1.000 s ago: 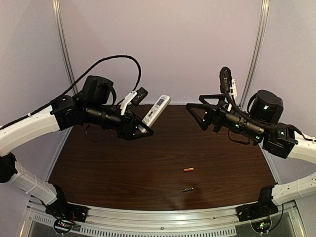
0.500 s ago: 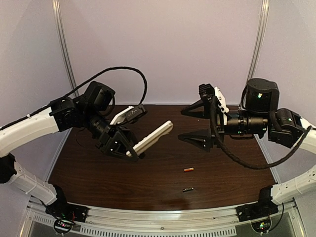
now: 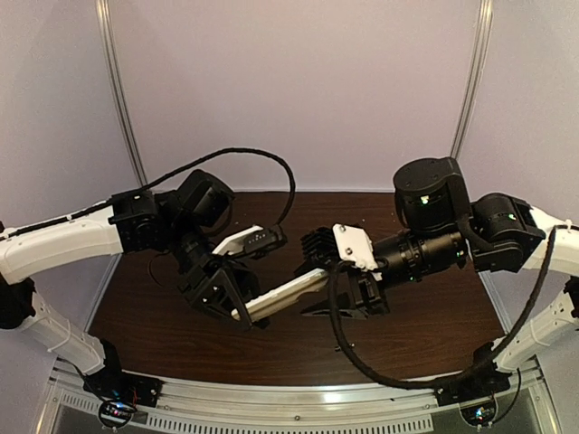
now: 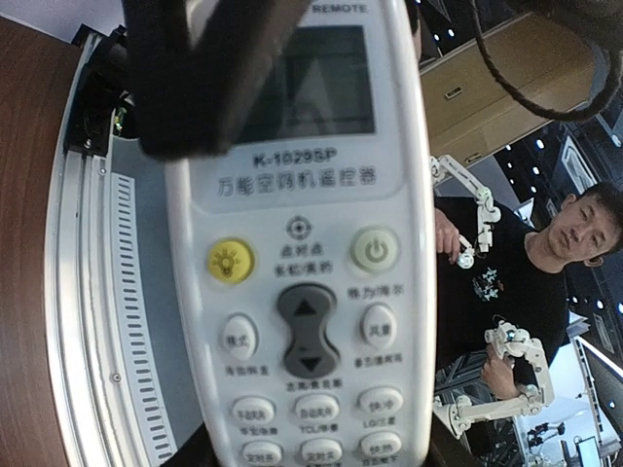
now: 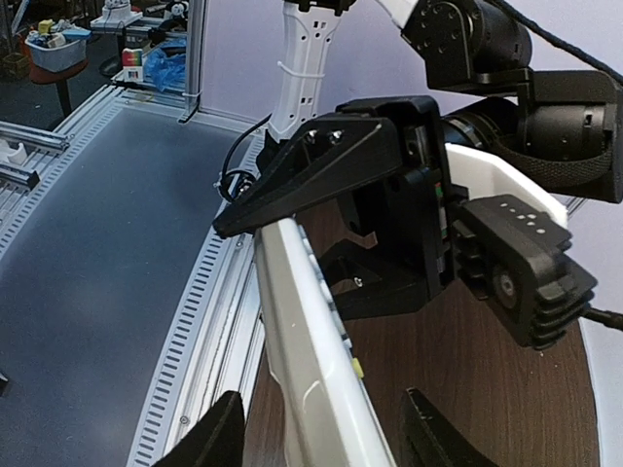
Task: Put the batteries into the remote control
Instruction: Pass from the left arm to the right
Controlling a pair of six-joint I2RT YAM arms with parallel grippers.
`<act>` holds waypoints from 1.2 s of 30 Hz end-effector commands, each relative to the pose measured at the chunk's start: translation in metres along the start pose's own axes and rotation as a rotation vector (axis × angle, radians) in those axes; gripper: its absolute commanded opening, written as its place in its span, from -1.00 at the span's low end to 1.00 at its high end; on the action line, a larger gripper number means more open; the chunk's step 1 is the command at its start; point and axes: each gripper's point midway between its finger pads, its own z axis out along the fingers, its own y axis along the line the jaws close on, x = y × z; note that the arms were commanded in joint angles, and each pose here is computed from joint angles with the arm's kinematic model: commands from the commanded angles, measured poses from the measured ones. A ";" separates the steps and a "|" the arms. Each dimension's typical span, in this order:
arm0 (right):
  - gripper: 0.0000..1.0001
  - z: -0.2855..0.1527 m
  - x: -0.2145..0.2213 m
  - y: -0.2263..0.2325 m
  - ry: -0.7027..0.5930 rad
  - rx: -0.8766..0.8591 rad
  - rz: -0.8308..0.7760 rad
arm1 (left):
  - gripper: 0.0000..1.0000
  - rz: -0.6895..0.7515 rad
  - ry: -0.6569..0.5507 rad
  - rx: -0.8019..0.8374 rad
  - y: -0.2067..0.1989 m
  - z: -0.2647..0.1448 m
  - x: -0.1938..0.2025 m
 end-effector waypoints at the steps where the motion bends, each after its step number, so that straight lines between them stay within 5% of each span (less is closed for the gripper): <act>1: 0.01 0.003 -0.002 0.015 0.047 -0.041 -0.046 | -0.57 0.031 0.004 0.053 -0.007 0.001 -0.002; 14: -0.69 0.013 -0.001 0.027 0.142 -0.034 -0.125 | -0.60 0.010 0.018 0.076 -0.005 0.005 0.003; 15: -0.67 0.012 0.000 0.025 0.146 -0.023 -0.124 | -0.61 0.014 0.018 0.079 -0.006 0.004 0.003; 17: -0.04 0.010 0.003 0.023 0.163 -0.007 -0.122 | -0.62 0.019 0.016 0.082 -0.008 0.004 0.002; 19: 0.19 0.005 0.005 0.022 0.171 0.004 -0.120 | -0.63 0.022 0.016 0.084 -0.009 0.004 0.002; 27: -0.18 -0.016 0.006 0.012 0.173 0.078 -0.119 | -0.63 0.014 0.017 0.090 -0.009 0.004 0.002; 36: -0.22 -0.003 0.011 0.017 0.207 0.041 -0.132 | -0.65 0.011 0.024 0.096 -0.008 0.007 -0.001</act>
